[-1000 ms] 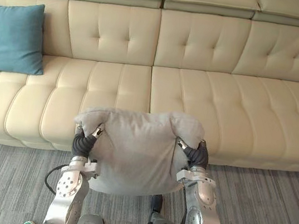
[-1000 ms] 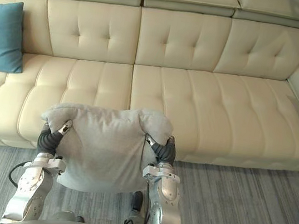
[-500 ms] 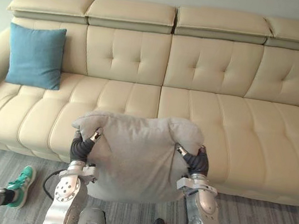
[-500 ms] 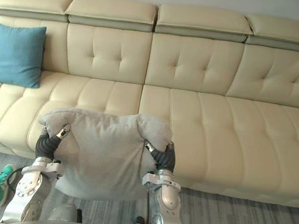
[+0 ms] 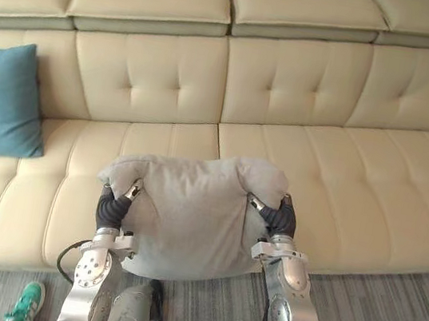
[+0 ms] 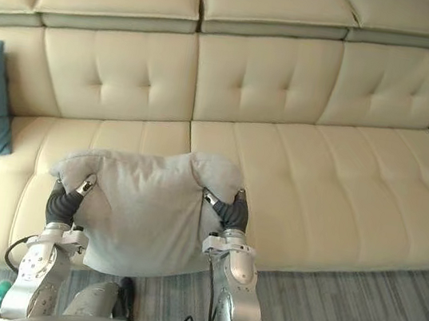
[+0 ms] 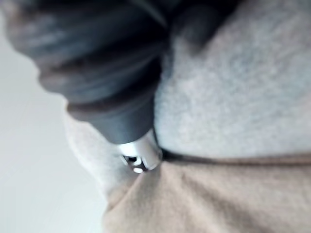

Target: Pick up cushions and gather them together orderly.

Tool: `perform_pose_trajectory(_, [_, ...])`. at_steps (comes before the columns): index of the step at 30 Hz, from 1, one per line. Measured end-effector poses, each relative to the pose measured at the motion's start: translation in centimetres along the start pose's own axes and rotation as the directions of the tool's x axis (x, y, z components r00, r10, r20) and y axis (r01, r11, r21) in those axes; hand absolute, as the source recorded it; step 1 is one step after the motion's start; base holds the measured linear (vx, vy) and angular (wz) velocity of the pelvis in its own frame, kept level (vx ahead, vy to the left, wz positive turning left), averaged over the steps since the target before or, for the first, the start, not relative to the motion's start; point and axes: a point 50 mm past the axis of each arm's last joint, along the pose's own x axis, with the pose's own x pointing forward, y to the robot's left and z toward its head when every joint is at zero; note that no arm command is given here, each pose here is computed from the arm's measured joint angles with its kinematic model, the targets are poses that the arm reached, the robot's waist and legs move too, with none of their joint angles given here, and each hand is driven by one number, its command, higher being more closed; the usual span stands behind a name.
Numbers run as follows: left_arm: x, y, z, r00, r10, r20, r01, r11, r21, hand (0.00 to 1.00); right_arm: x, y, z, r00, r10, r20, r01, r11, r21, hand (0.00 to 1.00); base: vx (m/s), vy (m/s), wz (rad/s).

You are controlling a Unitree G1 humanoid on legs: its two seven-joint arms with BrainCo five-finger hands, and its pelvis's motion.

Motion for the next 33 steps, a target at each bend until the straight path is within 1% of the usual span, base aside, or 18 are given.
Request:
perform_pose_trajectory(5, [0.0,0.4,0.0,1.000,0.013,-0.001,-0.013,1.000,0.019,1.00,0.3,0.3,-1.0,0.999,0.010,-0.042,-0.010,1.000,-0.010,1.00,0.23,0.036,-0.12])
perform_pose_trajectory(9, [0.2,0.5,0.3,1.000,0.009,0.015,-0.010,1.000,0.029,1.00,0.2,0.6,-1.1,0.999,0.011,-0.043,-0.011,1.000,0.005,1.00,0.17,-0.175,0.16])
perform_pose_trajectory(12, [0.0,0.2,-1.0,0.999,0.028,-0.039,-0.028,1.000,0.006,1.00,0.2,-0.3,-1.1,0.999,0.011,-0.049,-0.013,0.999,-0.036,1.00,0.19,-0.133,0.08])
perform_pose_trajectory(15, [0.1,-0.4,-1.0,0.999,0.013,-0.036,-0.013,1.000,-0.007,1.00,0.2,-0.7,-0.7,0.999,0.009,-0.038,-0.011,0.999,-0.052,1.00,0.05,-0.070,-0.09])
perform_pose_trajectory(26, [0.3,-0.4,-0.7,1.000,0.021,-0.021,-0.021,1.000,-0.007,1.00,0.4,-0.1,-0.4,1.000,0.021,-0.021,-0.022,0.999,-0.029,1.00,-0.02,0.016,0.06])
perform_pose_trajectory(29, [1.5,-1.0,0.3,0.999,0.016,0.028,-0.016,1.000,-0.007,1.00,1.5,0.5,0.6,0.999,0.036,0.024,-0.035,0.999,-0.027,1.00,-0.09,-0.016,0.23])
perform_pose_trajectory(31, [2.7,-1.3,1.5,0.997,0.017,0.080,-0.017,1.000,-0.002,1.00,2.9,1.5,1.9,0.995,0.066,0.080,-0.064,0.997,-0.031,1.00,-0.12,-0.020,0.04])
perform_pose_trajectory(33, [4.4,-1.9,3.1,0.987,0.008,0.158,-0.013,1.000,0.029,1.00,4.5,2.6,3.8,0.984,0.083,0.160,-0.077,0.996,-0.041,1.00,-0.14,-0.037,0.02])
